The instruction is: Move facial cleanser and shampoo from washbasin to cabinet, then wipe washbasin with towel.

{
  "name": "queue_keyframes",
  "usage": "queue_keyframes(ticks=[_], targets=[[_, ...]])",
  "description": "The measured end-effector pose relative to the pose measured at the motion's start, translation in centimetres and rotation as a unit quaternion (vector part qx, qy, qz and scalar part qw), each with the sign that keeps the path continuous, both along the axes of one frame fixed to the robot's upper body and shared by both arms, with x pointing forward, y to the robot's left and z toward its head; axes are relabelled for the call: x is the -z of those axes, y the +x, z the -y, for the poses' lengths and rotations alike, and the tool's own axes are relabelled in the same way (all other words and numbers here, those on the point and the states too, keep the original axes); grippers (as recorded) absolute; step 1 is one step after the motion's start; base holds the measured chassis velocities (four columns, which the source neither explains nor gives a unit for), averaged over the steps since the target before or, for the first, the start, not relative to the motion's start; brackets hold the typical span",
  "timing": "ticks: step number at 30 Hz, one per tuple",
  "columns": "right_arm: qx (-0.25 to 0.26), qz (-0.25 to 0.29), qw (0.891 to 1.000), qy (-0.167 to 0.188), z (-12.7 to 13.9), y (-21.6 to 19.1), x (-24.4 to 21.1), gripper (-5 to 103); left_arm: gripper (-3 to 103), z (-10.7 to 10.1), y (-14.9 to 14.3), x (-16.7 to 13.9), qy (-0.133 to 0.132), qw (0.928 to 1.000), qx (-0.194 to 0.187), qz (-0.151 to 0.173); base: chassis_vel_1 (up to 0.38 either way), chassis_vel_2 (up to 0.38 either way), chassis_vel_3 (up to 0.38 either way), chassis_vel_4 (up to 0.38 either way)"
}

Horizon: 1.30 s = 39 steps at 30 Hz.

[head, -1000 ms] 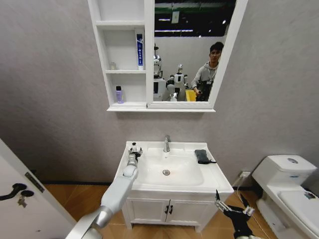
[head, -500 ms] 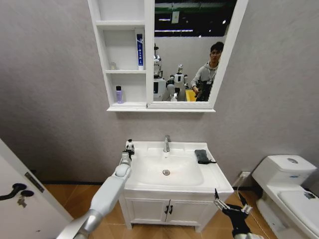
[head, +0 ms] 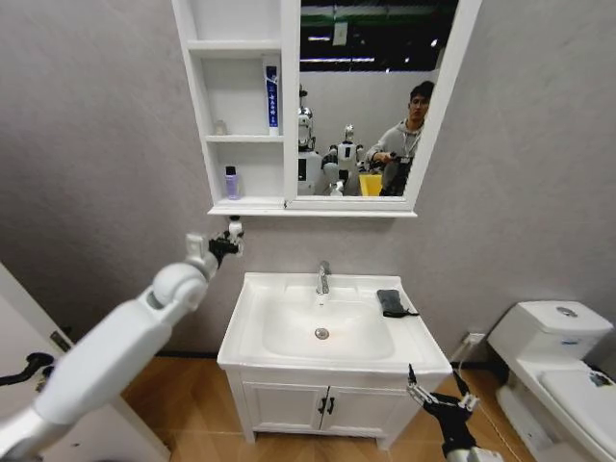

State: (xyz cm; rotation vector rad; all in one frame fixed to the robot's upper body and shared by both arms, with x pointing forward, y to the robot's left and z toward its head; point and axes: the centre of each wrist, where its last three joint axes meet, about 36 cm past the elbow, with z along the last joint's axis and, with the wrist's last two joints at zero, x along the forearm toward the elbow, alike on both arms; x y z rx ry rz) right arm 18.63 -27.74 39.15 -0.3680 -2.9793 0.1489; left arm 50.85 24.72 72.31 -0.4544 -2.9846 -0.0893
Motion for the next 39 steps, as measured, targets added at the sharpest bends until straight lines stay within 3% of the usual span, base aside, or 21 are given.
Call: queue_keyframes(ticks=[4, 5, 8, 12, 16, 22, 33, 36, 39], targets=[[0.0, 0.009, 1.0, 0.0, 0.2, 0.1, -0.4, 100, 34, 1.4, 4.7, -5.0, -0.008, 0.9999, 0.004, 0.004, 0.0, 0.0, 0.0, 0.0], [0.0, 0.009, 1.0, 0.0, 0.2, 0.1, -0.4, 100, 34, 1.4, 4.7, -5.0, -0.008, 0.9999, 0.004, 0.004, 0.0, 0.0, 0.0, 0.0], [0.002, 0.015, 1.0, 0.002, 0.5, 0.2, -0.6, 100, 34, 3.6, 8.9, -5.3, -0.011, 0.9998, 0.017, 0.008, 0.0, 0.0, 0.0, 0.0], [0.003, 0.015, 1.0, 0.004, 0.6, 0.1, -0.4, 100, 34, 5.2, 11.3, -5.5, -0.01, 0.9997, 0.02, 0.011, 0.0, 0.0, 0.0, 0.0], [0.006, 0.013, 1.0, 0.008, 0.8, -0.1, 0.2, 100, 34, 6.6, 16.2, -4.5, 0.0, 0.9993, -0.03, 0.02, 0.0, 0.0, 0.0, 0.0], [0.012, 0.01, 1.0, 0.011, 1.3, 0.0, 0.9, 100, 34, 7.1, 19.0, -2.8, 0.005, 0.9966, -0.078, 0.026, 0.0, 0.0, 0.0, 0.0], [0.015, 0.009, 1.0, 0.01, 1.7, 0.1, 1.1, 100, 34, 9.0, 20.9, -1.9, -0.021, 0.9948, -0.093, 0.038, 0.0, 0.0, 0.0, 0.0], [0.015, 0.01, 1.0, 0.009, 1.7, 0.1, 1.0, 100, 38, 8.7, 20.6, -1.9, -0.018, 0.9949, -0.094, 0.032, 0.0, 0.0, 0.0, 0.0], [0.016, 0.01, 1.0, 0.009, 1.8, 0.2, 1.0, 100, 55, 7.4, 19.9, -1.7, -0.01, 0.9948, -0.098, 0.027, 0.0, 0.0, 0.0, 0.0]])
